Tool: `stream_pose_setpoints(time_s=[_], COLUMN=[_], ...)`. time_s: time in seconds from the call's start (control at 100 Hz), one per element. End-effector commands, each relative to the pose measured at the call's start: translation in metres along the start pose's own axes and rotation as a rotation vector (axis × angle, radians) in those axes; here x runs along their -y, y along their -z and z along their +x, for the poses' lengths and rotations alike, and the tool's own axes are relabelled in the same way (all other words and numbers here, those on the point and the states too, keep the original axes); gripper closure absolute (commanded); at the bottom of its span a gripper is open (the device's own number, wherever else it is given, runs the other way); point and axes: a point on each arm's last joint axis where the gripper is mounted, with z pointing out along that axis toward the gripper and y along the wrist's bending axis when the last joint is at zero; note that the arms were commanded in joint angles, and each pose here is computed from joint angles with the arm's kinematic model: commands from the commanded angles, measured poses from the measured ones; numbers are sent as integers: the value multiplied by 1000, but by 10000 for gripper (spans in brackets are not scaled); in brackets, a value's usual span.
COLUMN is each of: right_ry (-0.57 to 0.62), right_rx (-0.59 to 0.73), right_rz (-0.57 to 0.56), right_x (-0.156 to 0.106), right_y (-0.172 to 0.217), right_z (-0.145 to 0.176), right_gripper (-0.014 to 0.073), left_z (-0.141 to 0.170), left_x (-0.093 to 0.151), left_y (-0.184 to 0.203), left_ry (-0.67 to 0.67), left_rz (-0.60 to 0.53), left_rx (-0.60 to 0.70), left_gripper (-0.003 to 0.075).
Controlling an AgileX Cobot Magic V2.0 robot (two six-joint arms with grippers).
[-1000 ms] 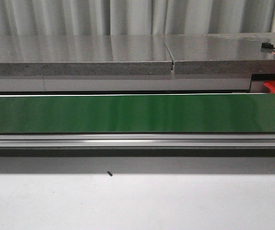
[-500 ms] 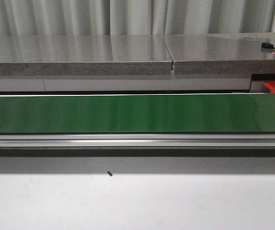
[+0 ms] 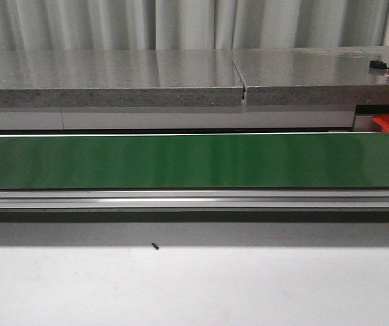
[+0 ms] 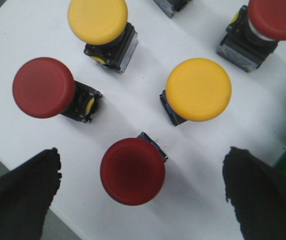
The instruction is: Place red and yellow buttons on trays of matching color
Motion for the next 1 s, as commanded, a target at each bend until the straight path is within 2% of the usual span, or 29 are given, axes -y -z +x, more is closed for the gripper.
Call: stream_pose_setpoints(time_s=[0.0, 0.37, 0.63, 0.82, 0.99], right_ry=[12, 12, 12, 12, 12], right_rx=[117, 117, 117, 117, 117], right_rz=[-1, -1, -1, -1, -1], right_x=[0, 0, 0, 0, 0], right_y=[3, 3, 3, 3, 3], right_z=[-14, -14, -14, -14, -14], right_gripper=[664, 664, 664, 664, 664], left_z=[-13, -12, -13, -13, -13], left_x=[2, 5, 6, 6, 6], left_y=[7, -22, -28, -28, -28], left_ry=[4, 0, 0, 0, 0], left_rz=[16, 15, 15, 15, 15], left_rx=[78, 18, 8, 8, 10], left_gripper=[83, 83, 91, 220, 407])
